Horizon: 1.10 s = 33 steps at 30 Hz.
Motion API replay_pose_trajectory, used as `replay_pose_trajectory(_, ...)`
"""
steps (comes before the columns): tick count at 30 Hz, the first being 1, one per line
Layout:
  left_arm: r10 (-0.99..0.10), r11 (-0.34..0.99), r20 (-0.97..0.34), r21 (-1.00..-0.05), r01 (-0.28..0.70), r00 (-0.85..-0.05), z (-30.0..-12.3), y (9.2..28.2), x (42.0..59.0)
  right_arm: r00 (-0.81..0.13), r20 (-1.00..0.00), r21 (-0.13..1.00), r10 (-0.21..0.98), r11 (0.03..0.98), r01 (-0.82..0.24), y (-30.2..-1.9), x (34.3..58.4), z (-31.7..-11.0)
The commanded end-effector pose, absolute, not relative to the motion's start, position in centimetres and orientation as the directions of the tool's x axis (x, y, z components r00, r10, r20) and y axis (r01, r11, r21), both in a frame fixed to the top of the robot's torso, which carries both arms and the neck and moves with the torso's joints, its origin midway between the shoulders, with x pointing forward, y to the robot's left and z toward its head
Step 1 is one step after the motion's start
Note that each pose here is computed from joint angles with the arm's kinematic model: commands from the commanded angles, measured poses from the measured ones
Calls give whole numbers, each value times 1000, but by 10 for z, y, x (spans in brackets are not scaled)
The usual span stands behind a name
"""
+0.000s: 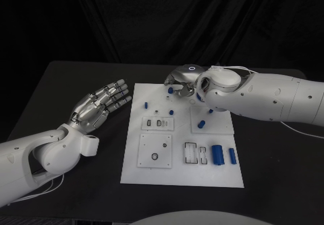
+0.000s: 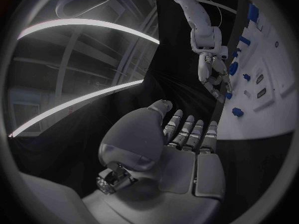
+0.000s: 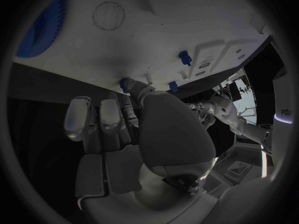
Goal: Assemble the parts on the task board
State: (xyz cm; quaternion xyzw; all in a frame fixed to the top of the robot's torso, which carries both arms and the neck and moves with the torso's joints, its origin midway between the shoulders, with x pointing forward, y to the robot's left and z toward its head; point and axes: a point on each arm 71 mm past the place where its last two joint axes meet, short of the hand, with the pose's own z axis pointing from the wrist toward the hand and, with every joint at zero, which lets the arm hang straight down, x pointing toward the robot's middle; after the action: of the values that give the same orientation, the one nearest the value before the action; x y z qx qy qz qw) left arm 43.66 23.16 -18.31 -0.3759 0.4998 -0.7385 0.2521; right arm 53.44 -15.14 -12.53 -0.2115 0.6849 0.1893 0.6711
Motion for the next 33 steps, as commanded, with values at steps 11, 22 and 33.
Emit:
replay_pose_trajectory(11,-741,-499,317,-850,169,-592,-168,241,434,112,-991,-7,67,827,-562,-170,527,-106)
replay_pose_trajectory(22,-748,-495,321,-852,168,-581,-168,244,433,154,-985,-9,84,853,-522,-231,500,-78)
replay_pose_trajectory(33,-745,-496,325,-854,159,-583,-170,243,433,78,-995,26,64,911,-411,-274,497,-93)
